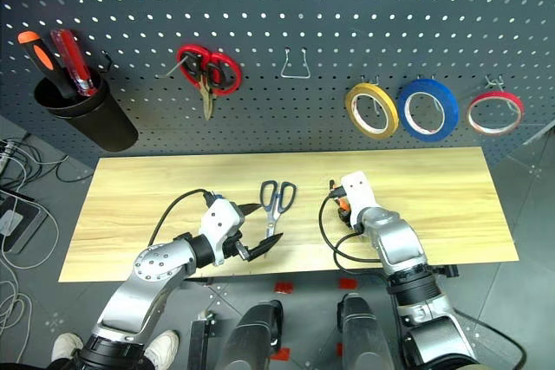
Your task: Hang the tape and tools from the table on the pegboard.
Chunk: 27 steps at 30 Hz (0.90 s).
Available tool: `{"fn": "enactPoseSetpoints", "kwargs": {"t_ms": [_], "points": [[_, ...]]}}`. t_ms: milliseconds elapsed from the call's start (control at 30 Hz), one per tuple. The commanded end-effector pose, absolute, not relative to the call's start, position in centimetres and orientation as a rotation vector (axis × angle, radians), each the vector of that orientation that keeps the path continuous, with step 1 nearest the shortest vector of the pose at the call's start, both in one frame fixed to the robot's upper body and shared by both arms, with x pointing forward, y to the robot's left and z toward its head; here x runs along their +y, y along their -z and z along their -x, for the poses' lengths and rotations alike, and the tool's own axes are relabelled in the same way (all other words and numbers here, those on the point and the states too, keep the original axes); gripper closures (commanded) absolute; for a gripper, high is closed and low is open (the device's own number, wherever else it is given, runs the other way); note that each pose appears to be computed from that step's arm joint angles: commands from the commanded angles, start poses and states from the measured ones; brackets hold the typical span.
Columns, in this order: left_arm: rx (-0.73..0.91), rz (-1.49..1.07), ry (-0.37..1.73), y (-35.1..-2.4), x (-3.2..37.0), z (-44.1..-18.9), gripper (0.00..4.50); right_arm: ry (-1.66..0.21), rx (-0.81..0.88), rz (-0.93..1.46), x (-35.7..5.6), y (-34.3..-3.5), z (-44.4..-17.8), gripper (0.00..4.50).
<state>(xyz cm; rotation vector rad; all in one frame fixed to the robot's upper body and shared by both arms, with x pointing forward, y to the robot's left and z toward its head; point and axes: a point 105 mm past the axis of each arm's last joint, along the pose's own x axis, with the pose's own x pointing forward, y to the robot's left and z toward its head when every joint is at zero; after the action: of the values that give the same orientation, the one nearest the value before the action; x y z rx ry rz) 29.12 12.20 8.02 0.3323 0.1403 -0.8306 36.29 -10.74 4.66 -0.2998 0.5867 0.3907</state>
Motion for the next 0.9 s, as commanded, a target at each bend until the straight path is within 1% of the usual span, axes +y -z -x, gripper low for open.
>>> {"fn": "enactPoseSetpoints", "kwargs": {"t_ms": [33,200,367,500,600,733,867,900], "points": [[0.110,-0.321,0.846,-8.6,11.7,-28.9,0.00,-0.494,0.573,0.386,-11.0,-4.6,-35.7,2.36],[0.095,-0.307,0.871,-8.9,10.8,-28.5,0.00,-0.532,0.549,0.466,-12.6,-5.1,-36.0,2.36],[0.094,-0.295,0.894,-8.9,10.2,-28.1,0.00,-0.546,0.529,0.479,-13.1,-5.7,-36.2,2.36],[0.094,-0.296,0.906,-8.8,9.9,-28.2,0.00,-0.611,0.564,0.507,-13.2,-5.1,-35.2,2.36],[0.083,-0.294,0.909,-9.0,9.6,-28.5,0.00,-0.680,0.598,0.591,-14.0,-4.4,-34.4,2.36],[0.072,-0.291,0.915,-9.2,9.2,-28.6,0.00,-0.716,0.639,0.661,-15.5,-3.5,-33.8,2.36],[0.069,-0.281,0.928,-9.2,8.9,-28.4,0.00,-0.726,0.655,0.683,-16.2,-3.1,-33.5,2.36],[0.069,-0.277,0.933,-9.2,8.8,-28.3,0.00,-0.725,0.657,0.683,-16.3,-3.0,-33.5,1.64]]}}
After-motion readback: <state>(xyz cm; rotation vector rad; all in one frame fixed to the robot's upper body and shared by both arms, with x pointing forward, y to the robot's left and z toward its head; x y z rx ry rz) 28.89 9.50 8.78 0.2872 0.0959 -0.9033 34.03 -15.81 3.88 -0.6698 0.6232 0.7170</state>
